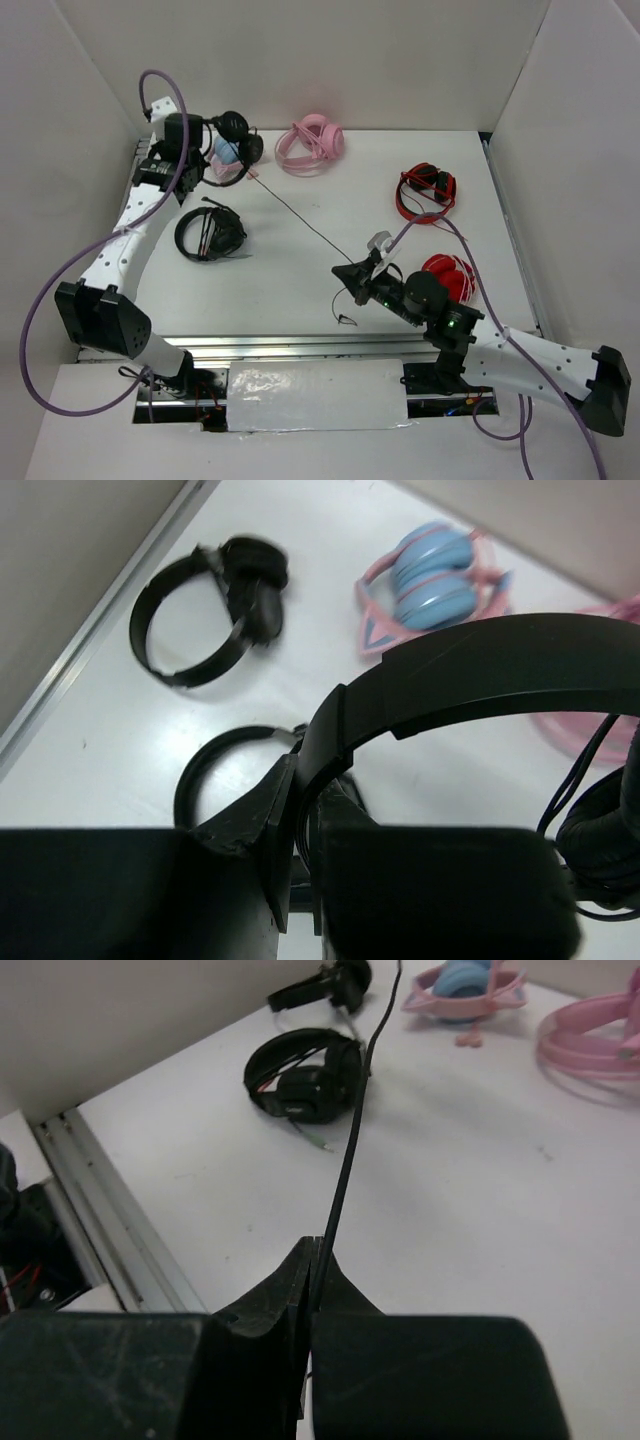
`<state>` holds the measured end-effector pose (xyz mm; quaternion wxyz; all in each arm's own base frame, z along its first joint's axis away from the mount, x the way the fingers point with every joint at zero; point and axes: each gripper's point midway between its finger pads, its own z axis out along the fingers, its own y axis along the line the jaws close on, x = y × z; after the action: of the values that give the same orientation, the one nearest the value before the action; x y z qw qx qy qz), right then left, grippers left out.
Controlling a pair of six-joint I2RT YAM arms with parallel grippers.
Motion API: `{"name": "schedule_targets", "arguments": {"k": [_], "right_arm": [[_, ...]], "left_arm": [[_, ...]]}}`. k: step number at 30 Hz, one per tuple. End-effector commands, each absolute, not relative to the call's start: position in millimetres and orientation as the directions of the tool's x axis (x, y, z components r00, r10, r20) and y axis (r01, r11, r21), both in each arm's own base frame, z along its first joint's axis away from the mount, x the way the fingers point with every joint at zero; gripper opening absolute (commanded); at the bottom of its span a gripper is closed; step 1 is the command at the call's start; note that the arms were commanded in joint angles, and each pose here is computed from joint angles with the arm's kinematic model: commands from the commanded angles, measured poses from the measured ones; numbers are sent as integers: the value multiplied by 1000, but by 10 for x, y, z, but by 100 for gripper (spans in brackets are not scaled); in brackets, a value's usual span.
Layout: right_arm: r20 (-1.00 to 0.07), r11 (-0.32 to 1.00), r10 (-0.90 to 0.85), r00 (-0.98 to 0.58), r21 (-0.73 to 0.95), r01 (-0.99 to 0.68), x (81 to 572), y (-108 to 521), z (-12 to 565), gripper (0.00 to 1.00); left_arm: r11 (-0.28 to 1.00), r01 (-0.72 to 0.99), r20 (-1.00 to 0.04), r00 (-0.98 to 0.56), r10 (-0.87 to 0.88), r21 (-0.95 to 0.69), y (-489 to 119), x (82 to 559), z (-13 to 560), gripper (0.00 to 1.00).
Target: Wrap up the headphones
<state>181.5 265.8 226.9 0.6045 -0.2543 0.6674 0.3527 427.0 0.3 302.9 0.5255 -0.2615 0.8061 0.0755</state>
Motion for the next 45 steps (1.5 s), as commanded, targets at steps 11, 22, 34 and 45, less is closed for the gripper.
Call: {"name": "schedule_targets", "arguments": {"k": [11,22,34,45], "right_arm": [[-945,751,-124,303,-289,-594,2111,2461,3517,0],[-833,636,-282,476,-534,-557,2669,2633,4041,0],[-859,512,-274,432,-511,-690,3270,2802,3885,0],[-965,591,-112,235,-255,-765,3544,2427,3208,0]], "left_arm": [[923,-386,-844,-498,-197,12,-575,3905,2001,0],[988,155,-808,-583,92,1,-1577,3127,1540,0],[860,510,-805,-513,298,-7,-2328,2267,1560,0],[884,464,-898,-412,151,-65,-2202,2120,2275,0]]}}
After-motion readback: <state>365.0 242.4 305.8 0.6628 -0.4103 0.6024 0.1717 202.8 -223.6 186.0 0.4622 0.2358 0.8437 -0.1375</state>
